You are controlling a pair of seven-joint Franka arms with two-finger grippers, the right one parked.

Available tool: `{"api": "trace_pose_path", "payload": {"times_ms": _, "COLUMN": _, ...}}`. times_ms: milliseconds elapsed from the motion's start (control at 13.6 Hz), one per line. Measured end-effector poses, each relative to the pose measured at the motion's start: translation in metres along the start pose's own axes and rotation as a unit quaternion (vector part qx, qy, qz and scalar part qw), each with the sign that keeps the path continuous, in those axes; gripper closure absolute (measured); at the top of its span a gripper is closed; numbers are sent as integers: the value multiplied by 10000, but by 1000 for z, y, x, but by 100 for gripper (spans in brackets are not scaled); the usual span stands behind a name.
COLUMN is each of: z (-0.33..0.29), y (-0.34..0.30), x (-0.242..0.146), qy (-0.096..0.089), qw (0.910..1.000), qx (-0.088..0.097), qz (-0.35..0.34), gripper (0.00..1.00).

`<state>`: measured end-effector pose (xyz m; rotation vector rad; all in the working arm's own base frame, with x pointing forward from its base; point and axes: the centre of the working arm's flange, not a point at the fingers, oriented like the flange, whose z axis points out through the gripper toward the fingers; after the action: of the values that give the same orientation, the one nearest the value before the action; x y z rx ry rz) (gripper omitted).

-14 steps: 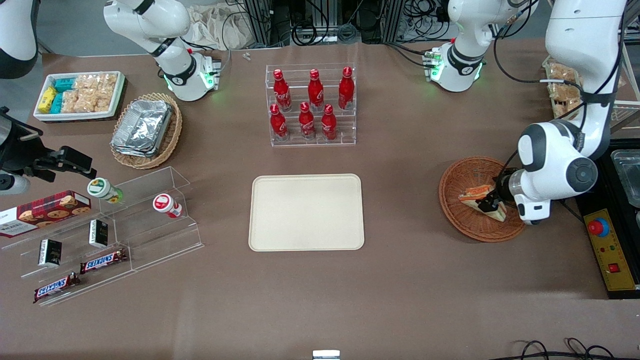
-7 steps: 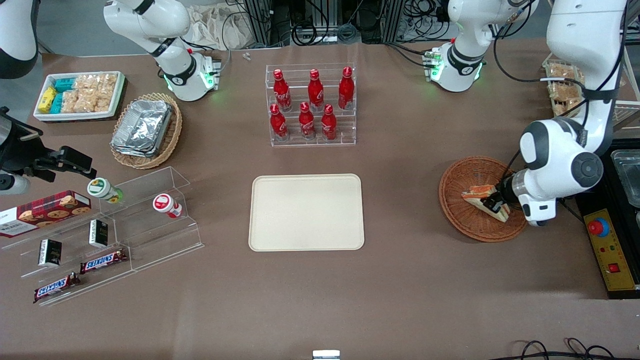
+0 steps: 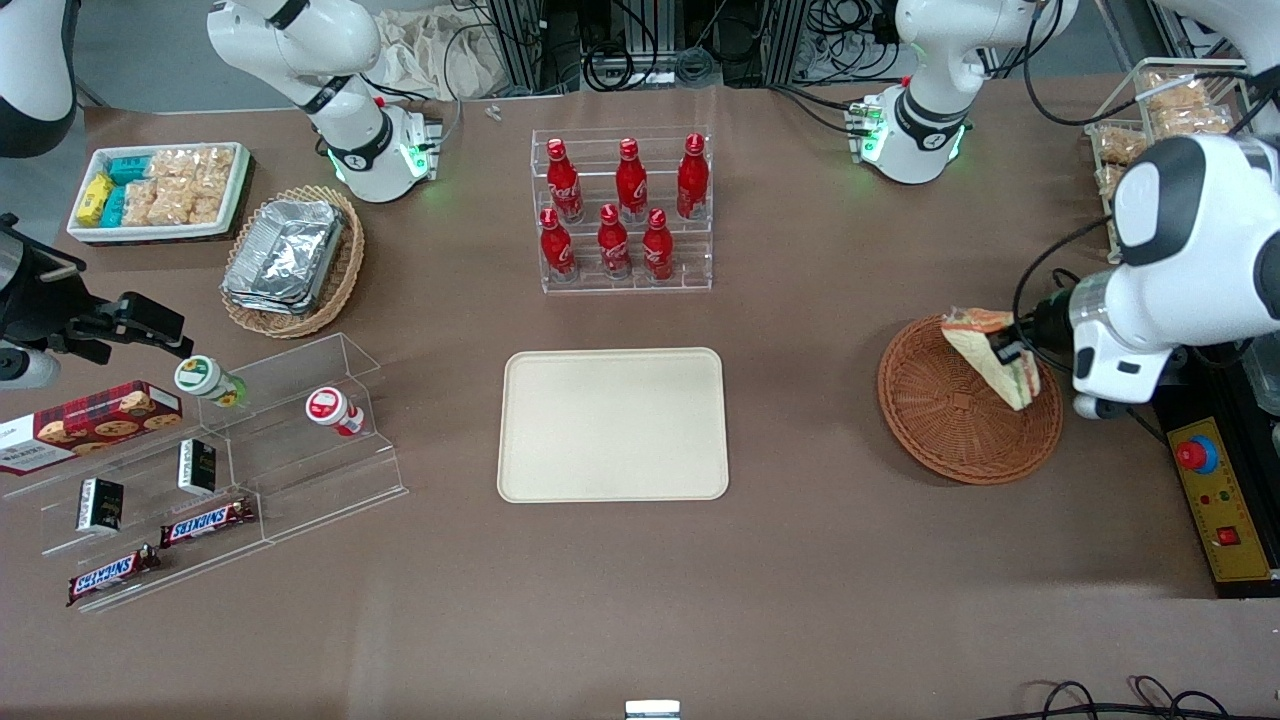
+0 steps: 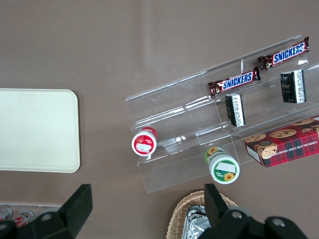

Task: Place sandwich from basket to tray
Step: 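Lift the sandwich up out of the basket with the left gripper, then carry the sandwich over to the cream tray with the left gripper, then lower the sandwich onto the tray and open the left gripper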

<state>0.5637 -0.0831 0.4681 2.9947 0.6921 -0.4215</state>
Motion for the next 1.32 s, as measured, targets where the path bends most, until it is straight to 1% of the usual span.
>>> {"api": "trace_pose_path", "payload": {"times_ms": 147, "z": 5, "y": 55, "x": -35, "qy": 90, "qw": 9976, "qx": 16, "qz": 680, "gripper": 85}}
{"api": "trace_pose_path", "payload": {"times_ms": 294, "z": 17, "y": 106, "x": -68, "qy": 267, "qw": 9913, "qx": -65, "qz": 1287, "gripper": 85}}
{"api": "trace_pose_path", "payload": {"times_ms": 368, "z": 26, "y": 129, "x": -82, "qy": 344, "qw": 9854, "qx": -114, "qz": 1661, "gripper": 85}}
{"api": "trace_pose_path", "payload": {"times_ms": 441, "z": 38, "y": 151, "x": -93, "qy": 383, "qw": 9783, "qx": -165, "qz": 2028, "gripper": 85}}
{"api": "trace_pose_path", "payload": {"times_ms": 588, "z": 67, "y": 193, "x": -113, "qy": 485, "qw": 9681, "qx": -286, "qz": 2441, "gripper": 85}}
{"api": "trace_pose_path", "payload": {"times_ms": 735, "z": 107, "y": 234, "x": -132, "qy": 651, "qw": 9612, "qx": -202, "qz": 2674, "gripper": 85}}
{"api": "trace_pose_path", "payload": {"times_ms": 809, "z": 130, "y": 253, "x": -137, "qy": 675, "qw": 9604, "qx": -150, "qz": 2700, "gripper": 85}}
{"api": "trace_pose_path", "payload": {"times_ms": 956, "z": 179, "y": 287, "x": -142, "qy": 608, "qw": 9609, "qx": -36, "qz": 2701, "gripper": 85}}
{"api": "trace_pose_path", "payload": {"times_ms": 1103, "z": 229, "y": 311, "x": -139, "qy": 670, "qw": 9605, "qx": 205, "qz": 2692, "gripper": 85}}
{"api": "trace_pose_path", "payload": {"times_ms": 1176, "z": 250, "y": 318, "x": -133, "qy": 718, "qw": 9609, "qx": 256, "qz": 2661, "gripper": 85}}
{"api": "trace_pose_path", "payload": {"times_ms": 1324, "z": 268, "y": 324, "x": -122, "qy": 773, "qw": 9617, "qx": 156, "qz": 2627, "gripper": 85}}
